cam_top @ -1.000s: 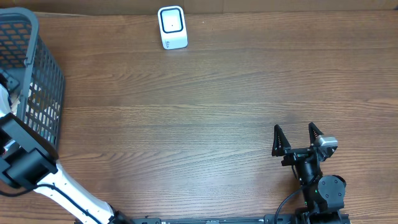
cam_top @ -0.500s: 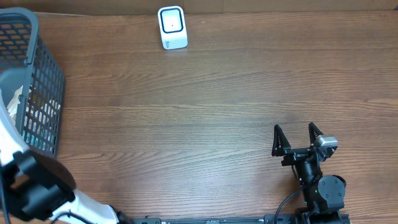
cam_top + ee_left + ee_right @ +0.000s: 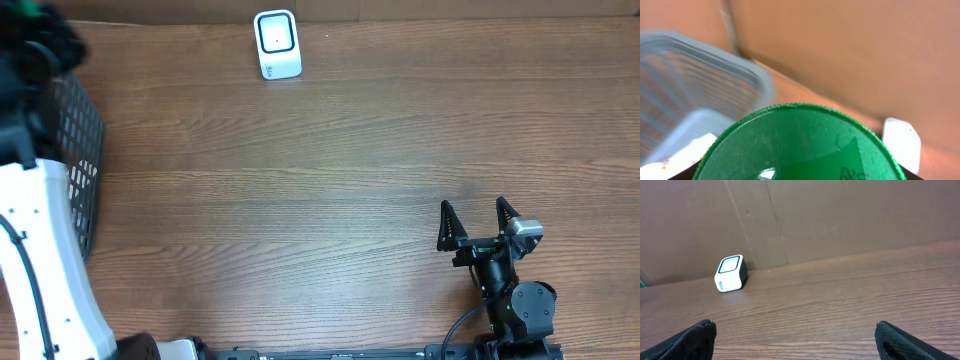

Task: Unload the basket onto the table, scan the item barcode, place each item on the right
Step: 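Carry the green-lidded jar to the white scanner with the left gripper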

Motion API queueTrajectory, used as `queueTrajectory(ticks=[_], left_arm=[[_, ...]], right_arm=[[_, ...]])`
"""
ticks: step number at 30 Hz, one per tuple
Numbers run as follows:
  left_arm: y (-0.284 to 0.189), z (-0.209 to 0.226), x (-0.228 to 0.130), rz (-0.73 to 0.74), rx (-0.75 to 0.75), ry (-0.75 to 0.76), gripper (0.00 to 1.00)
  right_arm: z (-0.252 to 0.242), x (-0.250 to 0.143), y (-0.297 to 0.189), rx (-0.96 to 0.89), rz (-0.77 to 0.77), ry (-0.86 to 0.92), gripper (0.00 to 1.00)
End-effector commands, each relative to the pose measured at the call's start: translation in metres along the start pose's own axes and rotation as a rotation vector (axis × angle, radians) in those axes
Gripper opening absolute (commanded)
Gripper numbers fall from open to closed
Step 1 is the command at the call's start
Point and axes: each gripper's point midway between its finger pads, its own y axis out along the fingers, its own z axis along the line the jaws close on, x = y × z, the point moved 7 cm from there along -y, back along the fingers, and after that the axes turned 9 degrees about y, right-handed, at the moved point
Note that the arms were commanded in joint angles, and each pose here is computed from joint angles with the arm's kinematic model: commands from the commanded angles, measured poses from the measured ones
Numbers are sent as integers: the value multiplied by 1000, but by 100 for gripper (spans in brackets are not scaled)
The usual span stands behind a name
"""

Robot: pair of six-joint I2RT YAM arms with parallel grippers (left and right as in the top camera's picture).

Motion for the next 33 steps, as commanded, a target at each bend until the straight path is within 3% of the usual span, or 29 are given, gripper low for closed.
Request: queueTrajectory(ticks=[1,7,17,24,33], left_arm=[[-9,-43,-13,64,-123,68,47],[-2,-109,-64,289,-246,219,47],[49,-210,-154,569,-360,446,49],[76,-277,-225,670,-443,591,49],[83,-319,-295,778,-483,701,50]], right_arm=[[-2,-1,0,-2,-7,-5,100],[-1,-1,0,-2,-7,-5,100],[-1,-1,0,-2,-7,-5,100],[-1,-1,0,-2,-7,-5,100],[-1,-1,0,-2,-7,-5,100]])
